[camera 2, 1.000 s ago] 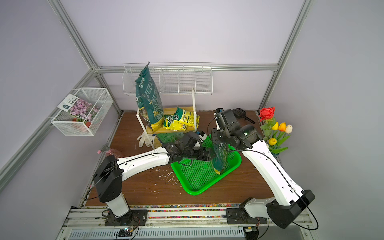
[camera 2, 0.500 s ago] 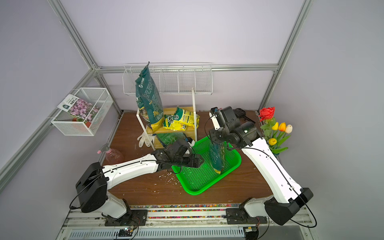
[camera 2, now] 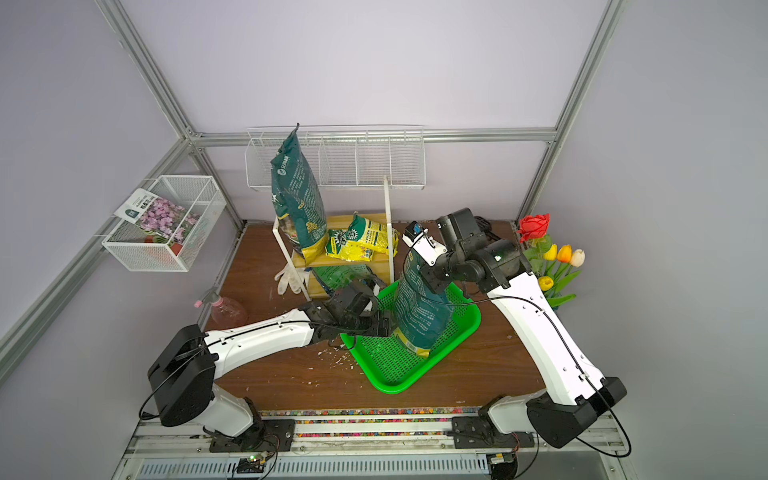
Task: Take down the fertilizer bag from the shelf
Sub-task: Place the fertilizer bag in the storage box.
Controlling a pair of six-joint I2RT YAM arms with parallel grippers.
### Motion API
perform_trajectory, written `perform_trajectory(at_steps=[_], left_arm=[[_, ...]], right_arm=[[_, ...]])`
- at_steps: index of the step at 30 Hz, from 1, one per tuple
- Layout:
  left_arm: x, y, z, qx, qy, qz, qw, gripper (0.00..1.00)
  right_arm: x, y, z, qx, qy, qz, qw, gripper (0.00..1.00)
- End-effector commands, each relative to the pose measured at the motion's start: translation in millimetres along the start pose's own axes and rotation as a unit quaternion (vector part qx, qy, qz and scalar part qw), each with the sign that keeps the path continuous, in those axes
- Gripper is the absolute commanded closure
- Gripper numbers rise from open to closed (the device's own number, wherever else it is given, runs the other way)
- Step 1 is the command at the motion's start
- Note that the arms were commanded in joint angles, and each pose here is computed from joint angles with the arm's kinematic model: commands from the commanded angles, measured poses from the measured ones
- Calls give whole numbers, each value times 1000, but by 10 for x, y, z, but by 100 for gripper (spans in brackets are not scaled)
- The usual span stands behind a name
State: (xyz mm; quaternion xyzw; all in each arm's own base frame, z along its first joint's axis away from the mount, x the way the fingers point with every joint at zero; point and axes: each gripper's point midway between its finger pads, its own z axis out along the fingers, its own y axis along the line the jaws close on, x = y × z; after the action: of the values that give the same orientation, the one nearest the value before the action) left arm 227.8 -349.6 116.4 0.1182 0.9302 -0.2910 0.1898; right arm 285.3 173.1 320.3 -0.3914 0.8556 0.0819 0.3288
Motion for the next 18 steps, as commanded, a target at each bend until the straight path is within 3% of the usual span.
perform_trajectory(at_steps=[1, 6, 18], left_arm=[[61, 71, -26, -13, 7, -2, 1000, 12], [88, 108, -17, -22, 13, -1, 1000, 11], [71, 131, -41, -34, 14, 3, 999, 11]], right_arm=[[-417, -179, -373, 39, -126, -55, 990, 100], [-481, -192, -381, 41, -149, -97, 983, 100], [-390, -488, -215, 83, -102, -97, 987, 100]])
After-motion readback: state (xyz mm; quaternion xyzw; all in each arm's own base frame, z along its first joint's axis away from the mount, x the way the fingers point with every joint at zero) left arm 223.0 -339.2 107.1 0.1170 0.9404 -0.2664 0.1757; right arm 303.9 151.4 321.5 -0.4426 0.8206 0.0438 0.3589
